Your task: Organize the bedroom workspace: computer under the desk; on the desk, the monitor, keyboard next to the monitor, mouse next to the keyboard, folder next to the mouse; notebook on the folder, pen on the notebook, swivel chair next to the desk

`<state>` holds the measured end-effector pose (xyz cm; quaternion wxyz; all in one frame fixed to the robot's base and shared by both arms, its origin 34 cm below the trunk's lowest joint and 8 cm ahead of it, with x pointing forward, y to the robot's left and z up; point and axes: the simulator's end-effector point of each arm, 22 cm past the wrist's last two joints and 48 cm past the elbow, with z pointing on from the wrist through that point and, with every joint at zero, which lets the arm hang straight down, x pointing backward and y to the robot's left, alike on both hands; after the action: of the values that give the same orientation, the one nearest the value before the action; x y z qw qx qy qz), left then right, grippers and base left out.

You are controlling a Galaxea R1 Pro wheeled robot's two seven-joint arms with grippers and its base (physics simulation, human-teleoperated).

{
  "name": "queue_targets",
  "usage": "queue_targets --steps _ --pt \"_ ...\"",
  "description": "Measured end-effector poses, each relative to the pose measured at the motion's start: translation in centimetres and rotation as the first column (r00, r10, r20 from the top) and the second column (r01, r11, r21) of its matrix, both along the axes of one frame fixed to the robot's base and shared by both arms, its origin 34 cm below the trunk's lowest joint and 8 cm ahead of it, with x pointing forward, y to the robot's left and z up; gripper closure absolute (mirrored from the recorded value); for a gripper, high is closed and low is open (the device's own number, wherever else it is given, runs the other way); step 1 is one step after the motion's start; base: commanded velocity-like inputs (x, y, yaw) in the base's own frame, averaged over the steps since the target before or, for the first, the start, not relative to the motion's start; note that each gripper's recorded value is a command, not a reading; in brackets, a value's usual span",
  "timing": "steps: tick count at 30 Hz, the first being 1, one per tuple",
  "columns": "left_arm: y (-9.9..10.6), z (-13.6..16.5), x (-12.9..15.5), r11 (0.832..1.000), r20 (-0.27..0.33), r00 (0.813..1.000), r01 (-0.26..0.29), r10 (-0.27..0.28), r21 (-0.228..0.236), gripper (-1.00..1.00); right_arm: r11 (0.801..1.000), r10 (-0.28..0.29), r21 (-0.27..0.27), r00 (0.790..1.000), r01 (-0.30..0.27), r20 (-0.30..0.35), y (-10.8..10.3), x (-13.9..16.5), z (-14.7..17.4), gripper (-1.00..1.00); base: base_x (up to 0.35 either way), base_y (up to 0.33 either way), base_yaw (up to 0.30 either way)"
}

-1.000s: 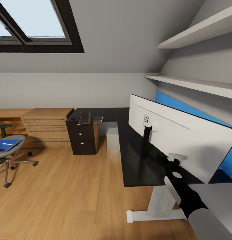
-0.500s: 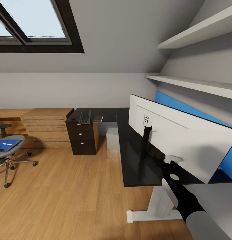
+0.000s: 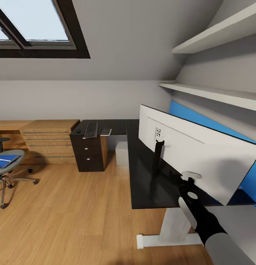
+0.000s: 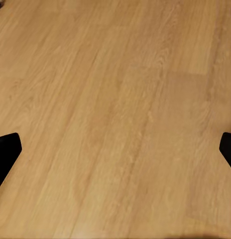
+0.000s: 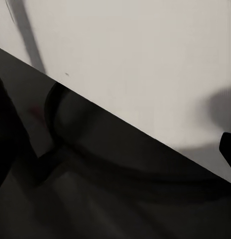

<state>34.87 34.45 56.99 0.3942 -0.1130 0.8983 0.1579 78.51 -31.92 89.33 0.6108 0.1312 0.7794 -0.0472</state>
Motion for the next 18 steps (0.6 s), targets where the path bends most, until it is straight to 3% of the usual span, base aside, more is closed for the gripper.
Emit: queue_targets --steps 7,12,13,14,18 --pt "0.1 0.0 0.0 1.0 -0.001 1.0 -0.001 0.001 0.002 -1.0 1.0 -0.001 0.0 1.0 0.001 0.0 0.0 0.0 0.0 -1.0 0.0 -0.257 0.0" --pt "1.5 0.1 -0.3 1.0 -0.008 1.0 -0.013 0.013 0.018 -1.0 1.0 -0.002 0.0 1.0 0.002 0.0 -0.1 0.0 0.0 -1.0 0.0 -0.307 0.0" --pt "2.3 0.1 -0.4 0.999 -0.009 0.999 -0.03 0.031 0.025 -1.0 1.0 -0.002 0.0 1.0 0.002 0.0 -0.1 0.0 0.0 -1.0 0.162 -0.282 0.0" --pt "6.6 0.6 -1.8 0.983 0.002 0.984 -0.177 0.177 0.047 -1.0 1.0 -0.003 -0.001 1.0 0.003 0.001 -0.1 0.0 0.1 -1.0 0.19 -0.271 0.0" --pt "10.9 1.4 -3.1 0.954 0.022 0.957 -0.29 0.289 0.076 -1.0 1.0 -0.004 0.0 1.0 0.004 0.001 -0.2 0.0 0.1 -1.0 0.233 -0.24 0.0"
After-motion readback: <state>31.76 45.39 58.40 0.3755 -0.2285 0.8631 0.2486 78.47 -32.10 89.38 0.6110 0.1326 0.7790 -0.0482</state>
